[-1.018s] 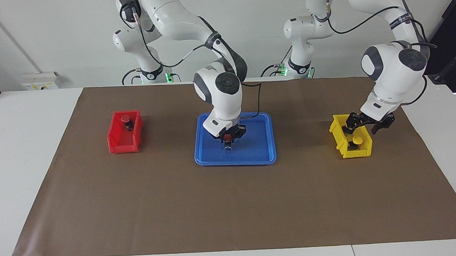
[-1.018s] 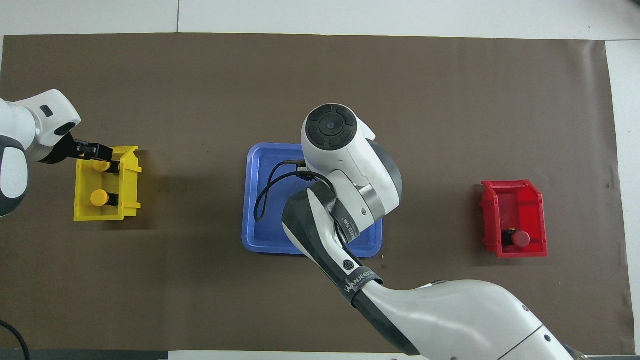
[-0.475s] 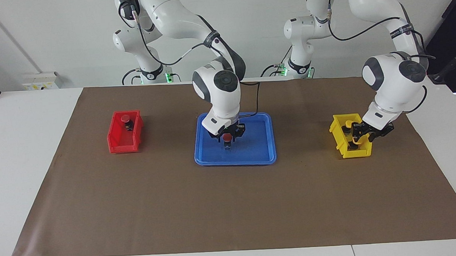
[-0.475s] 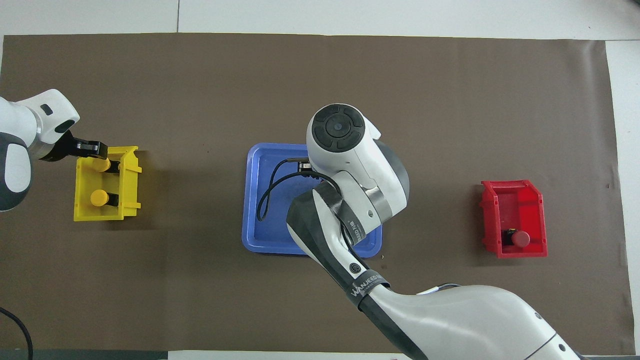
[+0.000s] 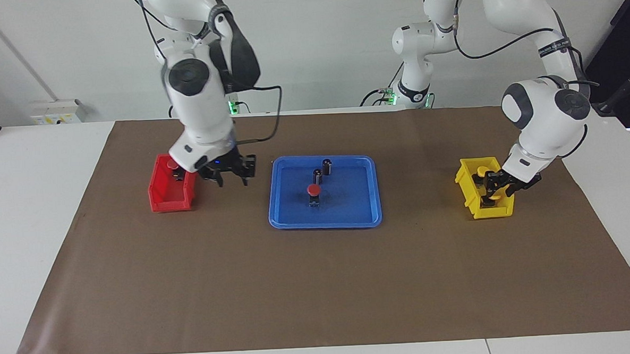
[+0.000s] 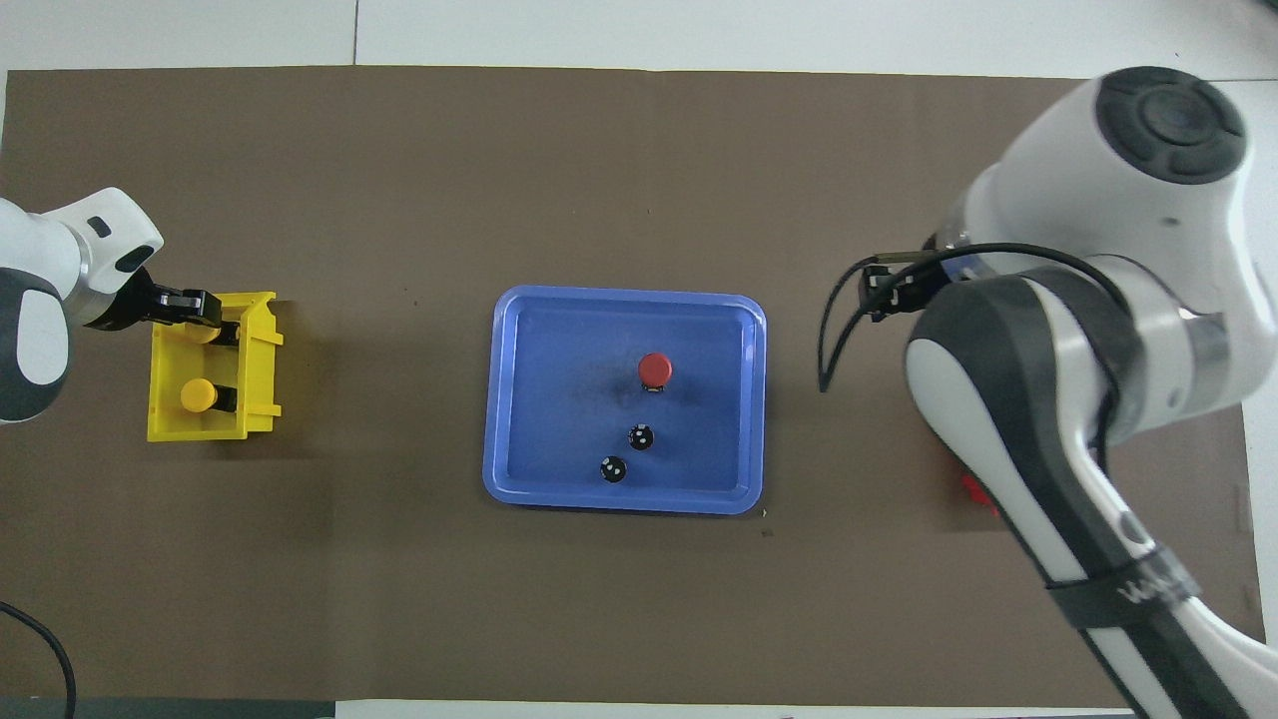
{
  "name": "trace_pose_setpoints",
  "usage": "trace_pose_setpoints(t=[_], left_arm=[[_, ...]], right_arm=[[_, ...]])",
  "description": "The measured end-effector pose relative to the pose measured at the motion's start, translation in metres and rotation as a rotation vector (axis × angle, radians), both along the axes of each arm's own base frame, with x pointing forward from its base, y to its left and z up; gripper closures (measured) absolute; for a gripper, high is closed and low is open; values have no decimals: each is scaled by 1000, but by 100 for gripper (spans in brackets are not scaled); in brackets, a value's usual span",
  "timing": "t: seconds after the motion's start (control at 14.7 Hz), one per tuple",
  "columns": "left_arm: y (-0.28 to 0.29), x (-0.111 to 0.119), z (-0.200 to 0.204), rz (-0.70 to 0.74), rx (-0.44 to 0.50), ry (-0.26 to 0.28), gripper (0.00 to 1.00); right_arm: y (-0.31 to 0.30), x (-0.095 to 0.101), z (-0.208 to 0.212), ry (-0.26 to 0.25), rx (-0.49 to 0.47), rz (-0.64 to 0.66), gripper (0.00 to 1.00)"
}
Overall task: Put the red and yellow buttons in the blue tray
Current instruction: 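Grasp another red button with the right gripper while the left gripper grasps yellow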
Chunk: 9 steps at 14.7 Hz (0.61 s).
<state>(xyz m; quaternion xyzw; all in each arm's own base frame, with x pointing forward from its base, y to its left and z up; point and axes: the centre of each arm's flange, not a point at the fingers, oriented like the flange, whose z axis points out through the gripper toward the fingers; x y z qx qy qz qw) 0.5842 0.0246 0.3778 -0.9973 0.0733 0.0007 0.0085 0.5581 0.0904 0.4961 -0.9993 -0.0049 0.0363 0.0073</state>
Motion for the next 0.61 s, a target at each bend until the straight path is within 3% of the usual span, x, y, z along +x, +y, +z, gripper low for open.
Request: trace_pose_setpoints(t=[0.34, 0.54, 0.61], left_arm=[[1, -8, -17, 3, -1, 6, 44], [1, -8, -17, 6, -2, -1, 49], [1, -8, -16, 6, -3, -4, 57]], right_arm=[[-124, -85, -42, -22, 46, 94, 37], [-153, -108, -77, -16, 54, 104, 37], [-152, -111, -86, -15, 53, 104, 37]])
